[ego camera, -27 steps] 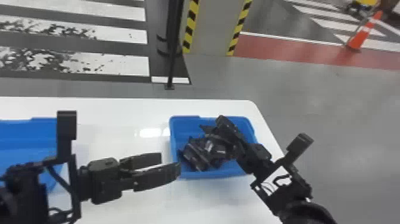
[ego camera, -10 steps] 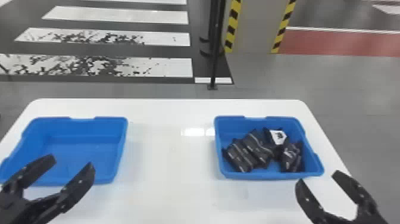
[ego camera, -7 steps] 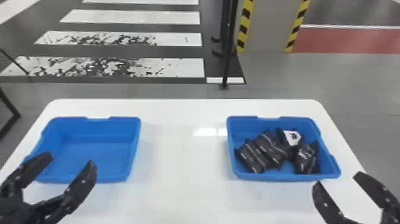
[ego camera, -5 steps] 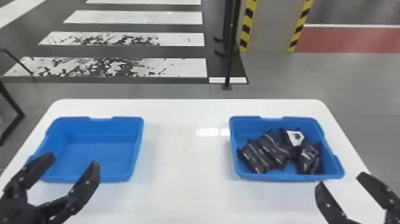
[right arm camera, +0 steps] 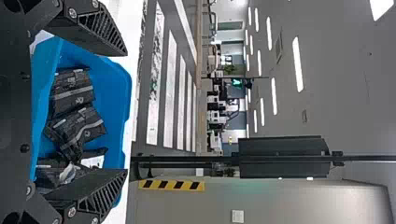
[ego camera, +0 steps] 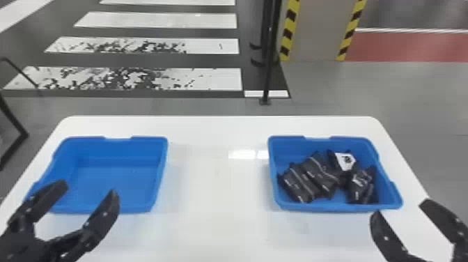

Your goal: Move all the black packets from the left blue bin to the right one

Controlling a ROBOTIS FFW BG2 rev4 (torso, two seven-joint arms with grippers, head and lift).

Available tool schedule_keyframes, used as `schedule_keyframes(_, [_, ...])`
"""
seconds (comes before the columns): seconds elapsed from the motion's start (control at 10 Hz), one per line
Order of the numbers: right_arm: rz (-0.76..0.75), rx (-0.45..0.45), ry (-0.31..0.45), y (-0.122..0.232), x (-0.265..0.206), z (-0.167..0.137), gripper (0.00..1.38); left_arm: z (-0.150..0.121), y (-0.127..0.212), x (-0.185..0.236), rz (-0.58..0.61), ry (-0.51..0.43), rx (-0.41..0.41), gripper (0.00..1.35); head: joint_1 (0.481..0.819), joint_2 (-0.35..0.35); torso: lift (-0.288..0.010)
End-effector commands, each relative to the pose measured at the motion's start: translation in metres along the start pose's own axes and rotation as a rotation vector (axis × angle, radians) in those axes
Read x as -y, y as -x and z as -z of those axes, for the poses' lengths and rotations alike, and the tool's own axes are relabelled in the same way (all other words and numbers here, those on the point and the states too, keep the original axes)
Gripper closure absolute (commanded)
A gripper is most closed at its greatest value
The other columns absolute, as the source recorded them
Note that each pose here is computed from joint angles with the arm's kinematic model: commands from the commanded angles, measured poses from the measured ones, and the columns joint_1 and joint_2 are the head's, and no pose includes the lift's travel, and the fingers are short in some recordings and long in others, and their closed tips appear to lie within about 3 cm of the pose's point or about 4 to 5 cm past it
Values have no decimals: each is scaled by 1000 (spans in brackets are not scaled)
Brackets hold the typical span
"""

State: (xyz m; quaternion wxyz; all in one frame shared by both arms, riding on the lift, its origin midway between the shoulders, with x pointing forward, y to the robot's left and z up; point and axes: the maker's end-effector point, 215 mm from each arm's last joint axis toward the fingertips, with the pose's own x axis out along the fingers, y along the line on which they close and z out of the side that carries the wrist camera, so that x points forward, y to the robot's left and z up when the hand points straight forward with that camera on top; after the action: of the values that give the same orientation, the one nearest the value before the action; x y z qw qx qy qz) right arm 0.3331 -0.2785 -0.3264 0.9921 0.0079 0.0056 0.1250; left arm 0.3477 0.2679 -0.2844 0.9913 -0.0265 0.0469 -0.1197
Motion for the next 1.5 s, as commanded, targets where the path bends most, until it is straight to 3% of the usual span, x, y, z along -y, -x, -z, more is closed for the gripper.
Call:
schedule_keyframes(0.0, [13,1,-9,0,3,1,140,2,1,-3,-15,9,-4,176,695,-17,-121])
schedule_keyframes(1.4, [20,10,-14,2,4,-4,140,7,1,-1,-16,21,-16,177,695,-26,-121])
